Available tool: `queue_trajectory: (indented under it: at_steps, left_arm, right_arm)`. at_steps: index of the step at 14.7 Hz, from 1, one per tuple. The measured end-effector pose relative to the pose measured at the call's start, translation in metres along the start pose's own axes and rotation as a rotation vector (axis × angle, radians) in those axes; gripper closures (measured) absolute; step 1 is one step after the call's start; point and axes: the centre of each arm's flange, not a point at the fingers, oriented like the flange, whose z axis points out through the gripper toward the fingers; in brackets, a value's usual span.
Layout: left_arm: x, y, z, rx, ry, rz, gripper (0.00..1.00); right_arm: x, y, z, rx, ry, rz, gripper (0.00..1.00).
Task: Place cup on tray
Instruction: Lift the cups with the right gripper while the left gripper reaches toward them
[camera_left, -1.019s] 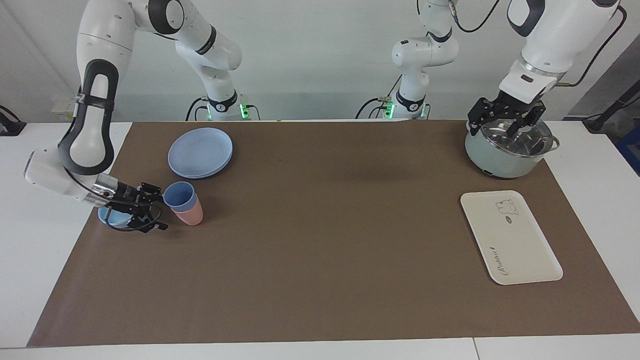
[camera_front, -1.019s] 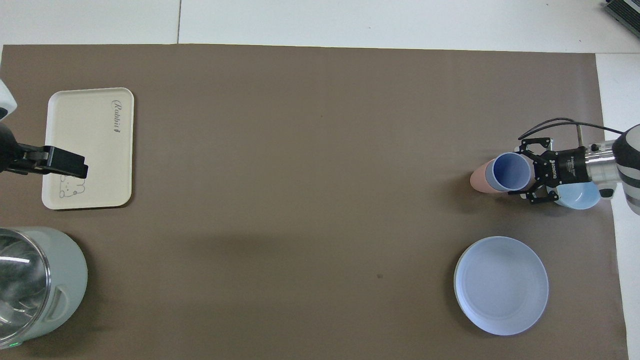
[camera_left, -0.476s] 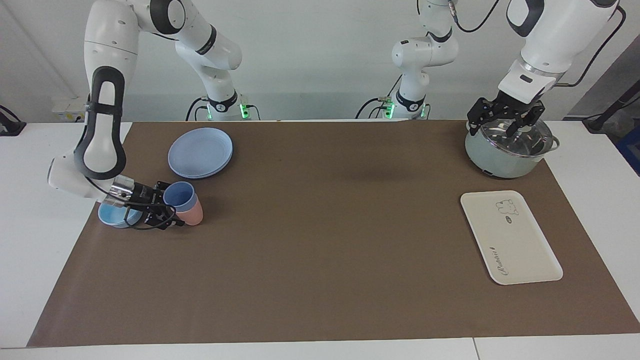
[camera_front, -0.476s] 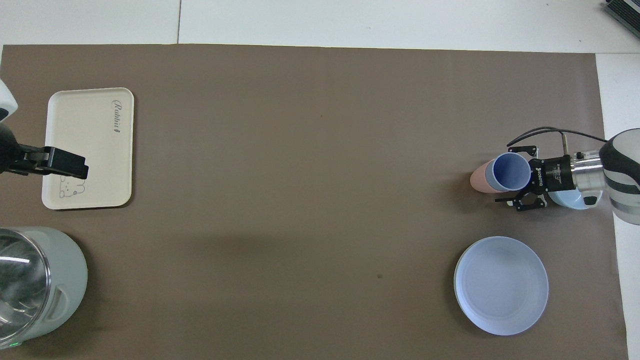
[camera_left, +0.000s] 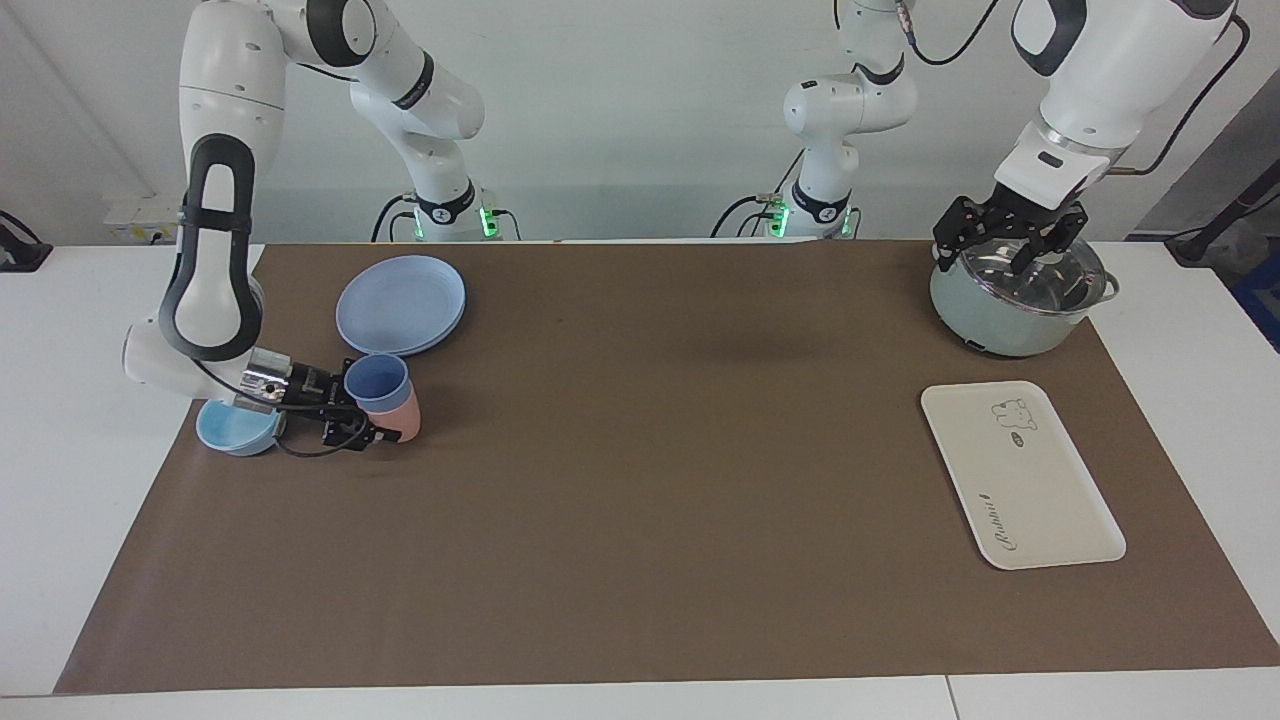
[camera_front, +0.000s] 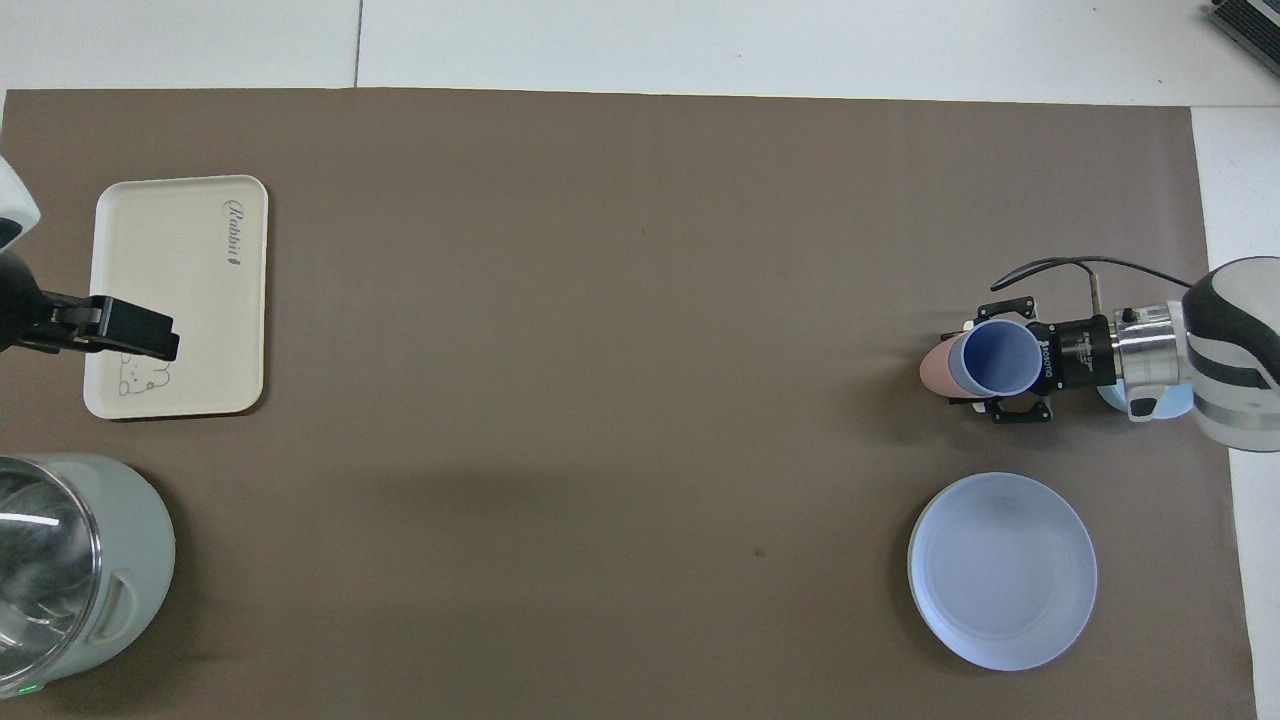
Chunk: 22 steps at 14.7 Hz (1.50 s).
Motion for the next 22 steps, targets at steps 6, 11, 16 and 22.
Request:
queue_trajectory:
  at_steps: [6, 11, 16, 22]
  left_arm:
    - [0.0, 0.003, -0.002, -0.002, 0.01, 0.004, 0.0]
    - [0.004, 0.061, -0.003, -0.078, 0.035, -0.095, 0.0]
    - [-0.011, 0.212, 0.006, -0.148, 0.151, -0.27, 0.0]
    - [-0.033, 0.3, 0.007, -0.306, 0.27, -0.459, 0.02]
  right_arm:
    - [-0.068, -0.018, 0.03, -0.052, -0.028, -0.071, 0.23]
    - [-0.185, -0.04, 0.081, -0.08, 0.062, -0.004, 0.23]
    - [-0.278, -0.049, 0.129, -0.075, 0.11, 0.079, 0.23]
    - [-0.338, -0.047, 0.163, -0.067, 0.125, 0.108, 0.23]
